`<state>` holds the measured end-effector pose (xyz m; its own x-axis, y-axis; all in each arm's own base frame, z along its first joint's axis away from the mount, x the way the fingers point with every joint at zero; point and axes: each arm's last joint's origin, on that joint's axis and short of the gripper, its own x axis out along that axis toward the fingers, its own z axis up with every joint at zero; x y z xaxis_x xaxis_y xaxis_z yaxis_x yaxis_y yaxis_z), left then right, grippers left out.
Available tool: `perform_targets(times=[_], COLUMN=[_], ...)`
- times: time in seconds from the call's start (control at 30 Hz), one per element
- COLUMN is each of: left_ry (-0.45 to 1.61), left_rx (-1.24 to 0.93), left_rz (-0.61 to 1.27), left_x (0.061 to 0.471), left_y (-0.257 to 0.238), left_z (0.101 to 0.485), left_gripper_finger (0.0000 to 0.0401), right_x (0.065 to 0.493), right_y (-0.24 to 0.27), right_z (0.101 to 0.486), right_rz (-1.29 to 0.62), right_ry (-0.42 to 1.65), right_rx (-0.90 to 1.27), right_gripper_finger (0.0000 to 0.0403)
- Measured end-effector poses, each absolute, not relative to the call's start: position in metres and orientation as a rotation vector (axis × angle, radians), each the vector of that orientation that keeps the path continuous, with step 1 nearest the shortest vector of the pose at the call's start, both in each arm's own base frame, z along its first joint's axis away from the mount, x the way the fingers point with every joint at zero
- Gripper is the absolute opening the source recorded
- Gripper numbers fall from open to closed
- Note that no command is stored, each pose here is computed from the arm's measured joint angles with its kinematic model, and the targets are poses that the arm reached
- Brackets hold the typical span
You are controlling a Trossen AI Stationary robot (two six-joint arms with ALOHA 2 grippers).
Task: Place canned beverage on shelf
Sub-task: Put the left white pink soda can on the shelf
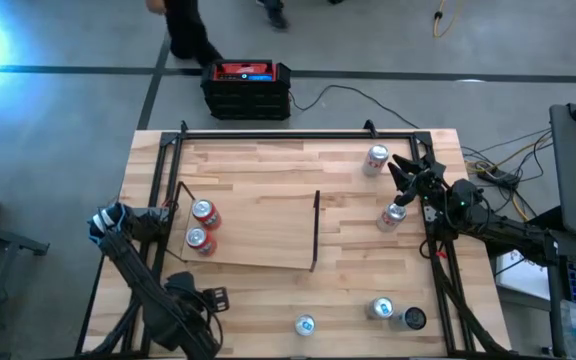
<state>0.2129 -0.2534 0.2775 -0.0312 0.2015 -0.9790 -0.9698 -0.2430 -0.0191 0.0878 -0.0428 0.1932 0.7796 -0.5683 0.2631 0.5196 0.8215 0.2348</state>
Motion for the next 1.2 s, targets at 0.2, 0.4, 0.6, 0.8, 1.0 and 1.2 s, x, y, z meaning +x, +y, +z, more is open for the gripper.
perform_targets(times=[0.2,0.4,0.6,0.8,1.0,1.2], left_ry=[0.907,0.932,0.971,0.978,0.976,0.968], left_rx=[-1.144,-1.099,-1.063,-1.023,-1.004,-0.964], left_rz=[1.373,1.317,1.266,1.222,1.2,1.196], left_x=[0.221,0.229,0.239,0.248,0.256,0.266], left_y=[-0.245,-0.232,-0.214,-0.195,-0.177,-0.158], left_z=[0.28,0.287,0.296,0.304,0.31,0.312], left_gripper_finger=[0.0232,0.0232,0.0232,0.0232,0.0232,0.0232], right_x=[0.088,0.088,0.088,0.088,0.088,0.088], right_y=[-0.043,-0.043,-0.043,-0.043,-0.043,-0.043], right_z=[0.193,0.193,0.193,0.193,0.193,0.193], right_rz=[-0.591,-0.59,-0.59,-0.59,-0.59,-0.59], right_ry=[-0.333,-0.333,-0.333,-0.333,-0.333,-0.333], right_rx=[0.153,0.153,0.153,0.153,0.153,0.153], right_gripper_finger=[0.0157,0.0157,0.0157,0.0157,0.0157,0.0157])
